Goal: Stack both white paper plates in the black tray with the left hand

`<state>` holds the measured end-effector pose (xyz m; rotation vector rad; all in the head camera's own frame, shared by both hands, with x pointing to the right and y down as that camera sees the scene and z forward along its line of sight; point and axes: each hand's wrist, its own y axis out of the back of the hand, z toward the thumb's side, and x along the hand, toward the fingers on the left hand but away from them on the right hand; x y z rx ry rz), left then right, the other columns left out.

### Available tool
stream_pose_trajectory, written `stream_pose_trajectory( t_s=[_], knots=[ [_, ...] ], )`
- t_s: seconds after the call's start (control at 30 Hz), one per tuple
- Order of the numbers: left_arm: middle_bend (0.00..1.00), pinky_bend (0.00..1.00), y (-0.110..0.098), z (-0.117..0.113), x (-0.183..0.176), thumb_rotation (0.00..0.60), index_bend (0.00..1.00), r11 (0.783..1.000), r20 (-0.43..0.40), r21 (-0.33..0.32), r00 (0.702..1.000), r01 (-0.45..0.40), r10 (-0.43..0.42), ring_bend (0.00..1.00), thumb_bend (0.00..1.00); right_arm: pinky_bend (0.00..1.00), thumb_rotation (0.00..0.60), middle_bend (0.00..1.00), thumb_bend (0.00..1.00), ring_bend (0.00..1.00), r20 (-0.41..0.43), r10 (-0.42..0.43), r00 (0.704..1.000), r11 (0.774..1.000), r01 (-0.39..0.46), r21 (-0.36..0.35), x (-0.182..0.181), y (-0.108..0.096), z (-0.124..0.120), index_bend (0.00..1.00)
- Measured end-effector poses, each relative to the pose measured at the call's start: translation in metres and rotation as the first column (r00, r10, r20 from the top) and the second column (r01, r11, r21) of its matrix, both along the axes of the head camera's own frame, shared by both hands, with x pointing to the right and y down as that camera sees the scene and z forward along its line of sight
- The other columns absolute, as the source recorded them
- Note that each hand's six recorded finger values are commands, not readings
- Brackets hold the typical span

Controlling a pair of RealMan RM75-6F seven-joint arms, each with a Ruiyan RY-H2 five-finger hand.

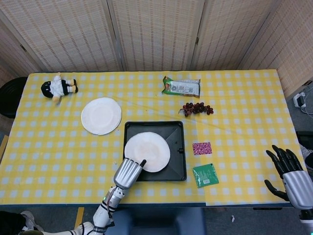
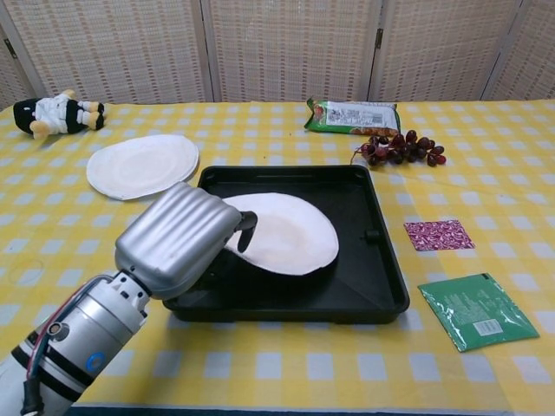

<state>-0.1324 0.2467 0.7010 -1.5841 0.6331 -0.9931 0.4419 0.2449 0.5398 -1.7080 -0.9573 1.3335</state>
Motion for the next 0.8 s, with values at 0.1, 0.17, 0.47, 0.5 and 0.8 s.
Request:
stream_pose_trajectory(
  t_s=[0.1,0.17,0.47,0.5,0.8],
  knots=[
    [1.00,1.00,-0.001,0.003,0.000,0.600,0.33,1.000,0.026,-0.004,1.000,0.003,-0.003,1.00,0.32,0.00,0.600,0.00,0.34,0.00,0.000,-0.002,1.000,1.000,0.002,0.000,0.000,0.001,0.000,0.00],
    [1.00,1.00,-0.003,0.005,-0.001,0.600,0.23,1.000,0.044,-0.006,0.999,0.010,-0.009,1.00,0.26,0.00,0.600,0.00,0.34,0.00,0.000,-0.001,1.000,1.000,0.001,0.001,0.000,0.000,0.000,0.00],
    [1.00,1.00,-0.007,-0.011,-0.005,0.600,0.18,1.000,0.021,-0.009,0.999,0.026,-0.026,1.00,0.19,0.00,0.600,0.00,0.34,0.00,-0.004,-0.005,1.000,1.000,0.005,-0.004,-0.001,0.000,0.002,0.00],
    [1.00,1.00,-0.008,-0.015,-0.006,0.600,0.20,1.000,0.016,-0.005,1.000,0.027,-0.027,1.00,0.19,0.00,0.600,0.00,0.34,0.00,-0.005,-0.006,1.000,1.000,0.006,-0.004,-0.001,0.000,0.002,0.00],
    [1.00,1.00,-0.037,-0.056,-0.058,0.600,0.35,0.991,-0.002,0.094,0.995,0.098,-0.098,1.00,0.20,0.00,0.600,0.00,0.33,0.00,-0.006,-0.018,1.000,1.000,0.018,-0.008,-0.005,0.004,0.003,0.00]
  ],
)
